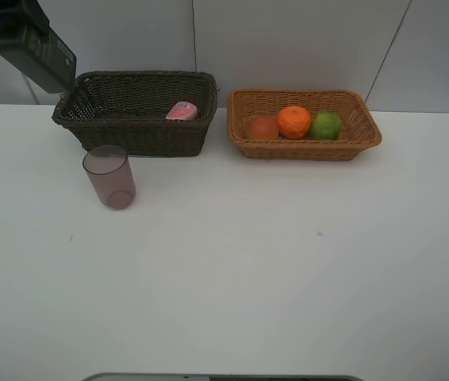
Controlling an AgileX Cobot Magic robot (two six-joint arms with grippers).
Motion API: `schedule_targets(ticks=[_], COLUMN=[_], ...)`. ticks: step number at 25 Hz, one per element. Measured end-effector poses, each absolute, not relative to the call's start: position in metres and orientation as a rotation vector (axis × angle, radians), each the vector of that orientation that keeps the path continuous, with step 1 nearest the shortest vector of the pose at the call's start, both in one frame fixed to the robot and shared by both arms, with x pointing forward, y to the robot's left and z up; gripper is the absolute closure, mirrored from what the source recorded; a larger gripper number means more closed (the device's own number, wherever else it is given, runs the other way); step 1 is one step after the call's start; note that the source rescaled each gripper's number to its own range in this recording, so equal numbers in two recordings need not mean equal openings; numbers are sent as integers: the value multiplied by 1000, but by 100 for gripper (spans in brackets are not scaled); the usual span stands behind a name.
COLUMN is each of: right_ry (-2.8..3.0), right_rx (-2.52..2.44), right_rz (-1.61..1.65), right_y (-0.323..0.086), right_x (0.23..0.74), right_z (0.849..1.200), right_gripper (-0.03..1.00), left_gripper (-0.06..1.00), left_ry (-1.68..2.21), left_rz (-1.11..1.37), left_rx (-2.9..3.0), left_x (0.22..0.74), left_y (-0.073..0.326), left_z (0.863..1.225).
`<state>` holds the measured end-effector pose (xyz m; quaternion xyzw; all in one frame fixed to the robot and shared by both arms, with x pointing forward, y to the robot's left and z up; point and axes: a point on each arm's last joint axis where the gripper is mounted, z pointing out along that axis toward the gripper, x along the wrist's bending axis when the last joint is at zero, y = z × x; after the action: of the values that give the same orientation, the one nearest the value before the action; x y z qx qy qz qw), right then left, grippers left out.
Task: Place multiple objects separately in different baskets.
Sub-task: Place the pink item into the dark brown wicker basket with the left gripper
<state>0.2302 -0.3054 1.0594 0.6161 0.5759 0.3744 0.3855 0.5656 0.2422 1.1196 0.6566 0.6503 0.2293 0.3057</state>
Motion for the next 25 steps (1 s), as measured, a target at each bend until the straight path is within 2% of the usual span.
schedule_targets(ticks=[6,9,18,25], right_ry=[1467,1467,1467,1467], right_rx=[1569,1569,1569,1569], right_rz=[954,954,954,954], right_y=[-305,-305,-305,-305], right_x=[230,230,230,230], right_z=[1059,1059,1059,1059], right_gripper=[-3,-3,-3,-3], left_gripper=[48,48,48,48], left_ry=[1561,1502,1489,1514], left_rz=[755,812,791,744], left_rx=[1616,1605,1668,1699], left_x=[580,593,648,672], left_y=[241,239,227,221], left_z=[1132,1127,1048,989])
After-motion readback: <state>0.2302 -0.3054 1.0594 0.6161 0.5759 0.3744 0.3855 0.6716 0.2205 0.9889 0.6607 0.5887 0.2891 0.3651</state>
